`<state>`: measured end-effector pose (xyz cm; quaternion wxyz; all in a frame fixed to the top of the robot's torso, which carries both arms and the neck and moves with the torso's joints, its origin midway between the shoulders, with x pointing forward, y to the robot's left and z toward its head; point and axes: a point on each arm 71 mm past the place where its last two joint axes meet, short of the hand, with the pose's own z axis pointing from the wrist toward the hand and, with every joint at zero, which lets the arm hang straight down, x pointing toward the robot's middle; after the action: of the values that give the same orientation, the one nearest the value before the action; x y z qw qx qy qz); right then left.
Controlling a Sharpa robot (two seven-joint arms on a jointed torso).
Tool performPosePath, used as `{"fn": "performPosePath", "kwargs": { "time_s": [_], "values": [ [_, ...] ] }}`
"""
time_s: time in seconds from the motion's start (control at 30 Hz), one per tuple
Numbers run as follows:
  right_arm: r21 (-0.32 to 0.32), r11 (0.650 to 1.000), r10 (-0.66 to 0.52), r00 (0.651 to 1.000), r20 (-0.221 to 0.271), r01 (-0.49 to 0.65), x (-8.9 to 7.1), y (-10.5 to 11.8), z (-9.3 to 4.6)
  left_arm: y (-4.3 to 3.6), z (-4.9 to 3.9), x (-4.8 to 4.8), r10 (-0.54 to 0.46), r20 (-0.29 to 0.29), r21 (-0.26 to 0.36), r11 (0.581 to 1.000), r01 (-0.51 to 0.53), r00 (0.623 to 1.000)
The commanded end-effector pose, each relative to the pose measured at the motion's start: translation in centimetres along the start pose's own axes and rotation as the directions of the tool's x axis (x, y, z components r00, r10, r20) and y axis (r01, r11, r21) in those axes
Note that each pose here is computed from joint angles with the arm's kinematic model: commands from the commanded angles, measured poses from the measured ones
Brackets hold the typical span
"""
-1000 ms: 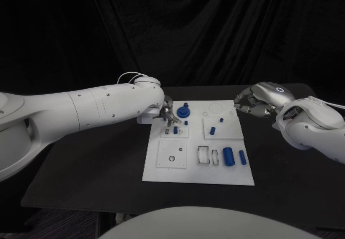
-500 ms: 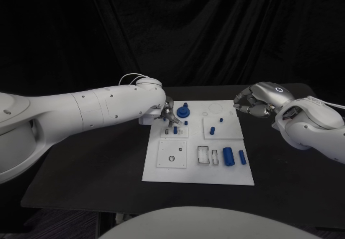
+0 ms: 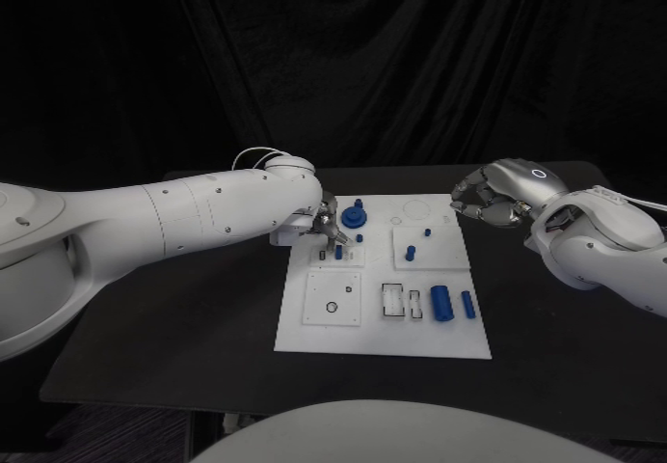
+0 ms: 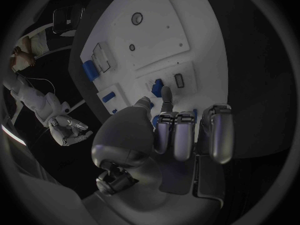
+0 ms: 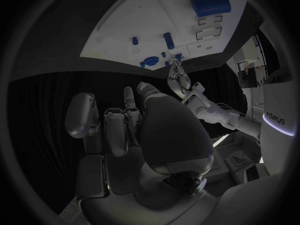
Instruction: Assemble the parts on the task board
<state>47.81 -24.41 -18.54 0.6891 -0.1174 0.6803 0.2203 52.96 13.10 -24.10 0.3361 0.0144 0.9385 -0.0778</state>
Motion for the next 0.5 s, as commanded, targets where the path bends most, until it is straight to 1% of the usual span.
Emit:
{"fn": "performPosePath", "kwargs": {
  "time_s": [0.03,0.5],
  "values": [
    [0.011,1.000,-0.001,1.000,-0.001,0.001,0.06,-0.02,-0.02,-0.29,0.08,0.26,-0.001,-0.013,0.019,1.000,0.001,1.000],
    [0.011,1.000,-0.001,1.000,0.000,0.001,0.06,-0.02,-0.01,-0.34,0.28,0.70,-0.002,-0.020,0.020,1.000,0.003,1.000]
  ]
}}
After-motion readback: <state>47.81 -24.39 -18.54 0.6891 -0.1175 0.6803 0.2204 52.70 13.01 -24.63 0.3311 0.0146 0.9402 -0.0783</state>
